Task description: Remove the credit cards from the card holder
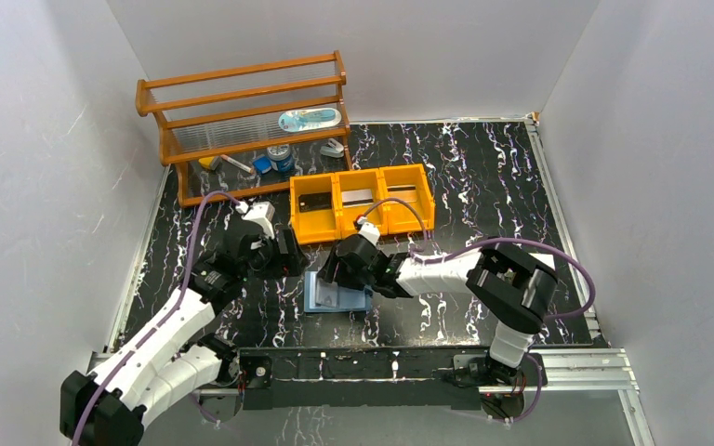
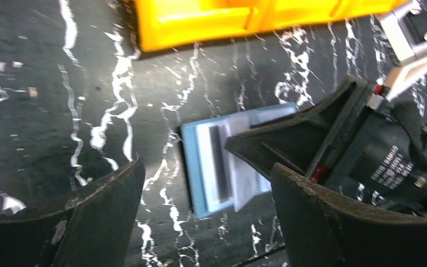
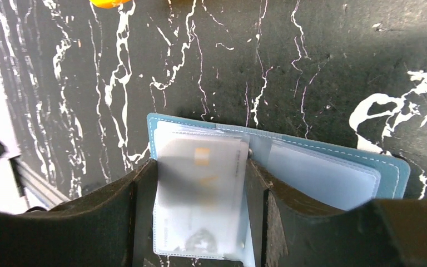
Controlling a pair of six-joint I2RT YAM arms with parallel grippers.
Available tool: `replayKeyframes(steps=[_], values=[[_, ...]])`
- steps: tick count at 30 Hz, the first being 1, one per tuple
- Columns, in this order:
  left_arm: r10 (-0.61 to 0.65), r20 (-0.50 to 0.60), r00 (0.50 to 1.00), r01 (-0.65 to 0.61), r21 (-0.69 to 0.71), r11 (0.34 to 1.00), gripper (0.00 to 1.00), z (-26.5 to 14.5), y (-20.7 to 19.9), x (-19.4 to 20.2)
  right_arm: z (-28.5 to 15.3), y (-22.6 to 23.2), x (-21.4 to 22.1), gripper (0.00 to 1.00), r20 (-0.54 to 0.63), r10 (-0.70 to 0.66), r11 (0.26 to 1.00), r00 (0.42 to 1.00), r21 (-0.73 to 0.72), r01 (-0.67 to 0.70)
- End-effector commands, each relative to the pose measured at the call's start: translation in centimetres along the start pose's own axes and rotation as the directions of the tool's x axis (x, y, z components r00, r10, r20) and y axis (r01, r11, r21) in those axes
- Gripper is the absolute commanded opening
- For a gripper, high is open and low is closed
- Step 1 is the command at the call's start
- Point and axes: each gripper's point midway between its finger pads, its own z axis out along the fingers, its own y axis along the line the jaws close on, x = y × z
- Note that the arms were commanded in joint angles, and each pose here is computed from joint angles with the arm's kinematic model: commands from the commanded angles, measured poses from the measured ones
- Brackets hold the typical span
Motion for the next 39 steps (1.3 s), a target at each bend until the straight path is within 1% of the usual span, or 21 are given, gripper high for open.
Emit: replayKeyframes(steps=[1, 6, 9, 13, 16, 18, 24, 26, 30, 32, 36, 39], values=[[-0.05, -0.118, 0.992, 0.075, 0.212, 0.974, 0.77, 0.1, -3.8, 2.1, -0.6, 0.0, 1.2, 0.61, -0.061, 0.06, 0.996, 0.996, -0.063, -0.064], [-0.103, -0.232, 0.967, 0.163, 0.258, 0.952, 0.59, 0.8, -4.7, 4.6, -0.9, -0.1, 1.1, 0.61, -0.061, 0.081, 0.993, 0.995, -0.08, -0.086], [-0.128, -0.284, 0.95, 0.21, 0.284, 0.935, 0.53, 0.9, -5.2, 5.9, -0.9, -0.5, 1.2, 0.61, -0.065, 0.094, 0.992, 0.993, -0.074, -0.099], [-0.155, -0.335, 0.929, 0.263, 0.305, 0.915, 0.5, 0.8, -5.5, 7.3, -1.0, -0.8, 1.3, 0.61, -0.069, 0.108, 0.99, 0.992, -0.082, -0.113], [-0.157, -0.374, 0.914, 0.289, 0.328, 0.899, 0.49, 0.7, -5.8, 8.4, -1.0, -0.8, 1.2, 0.61, -0.068, 0.109, 0.99, 0.992, -0.084, -0.115], [-0.155, -0.4, 0.903, 0.297, 0.324, 0.898, 0.47, 0.9, -5.6, 9.1, -1.0, -0.8, 1.2, 0.61, -0.07, 0.109, 0.99, 0.992, -0.087, -0.115], [-0.137, -0.417, 0.898, 0.285, 0.316, 0.905, 0.41, 2.0, -5.6, 9.4, -1.0, -0.7, 1.4, 0.61, -0.081, 0.109, 0.988, 0.991, -0.1, -0.117], [-0.13, -0.414, 0.901, 0.279, 0.325, 0.904, 0.37, 2.3, -5.8, 9.0, -1.0, -0.5, 1.4, 0.61, -0.082, 0.109, 0.987, 0.991, -0.107, -0.118], [-0.113, -0.419, 0.901, 0.276, 0.351, 0.895, 0.35, 2.6, -6.4, 8.7, -1.0, -0.3, 1.3, 0.61, -0.085, 0.112, 0.986, 0.99, -0.115, -0.121], [-0.101, -0.428, 0.898, 0.278, 0.373, 0.885, 0.31, 2.6, -6.9, 8.7, -1.1, -0.2, 1.3, 0.62, -0.088, 0.113, 0.985, 0.99, -0.122, -0.123], [-0.093, -0.441, 0.893, 0.281, 0.384, 0.879, 0.28, 2.8, -7.1, 8.8, -1.4, 0.3, 1.0, 0.66, -0.086, 0.109, 0.982, 0.99, -0.145, -0.121], [-0.081, -0.443, 0.893, 0.277, 0.399, 0.874, 0.21, 2.8, -7.6, 8.5, -2.5, 1.7, 0.0, 0.71, -0.069, 0.083, 0.974, 0.994, -0.204, -0.095]])
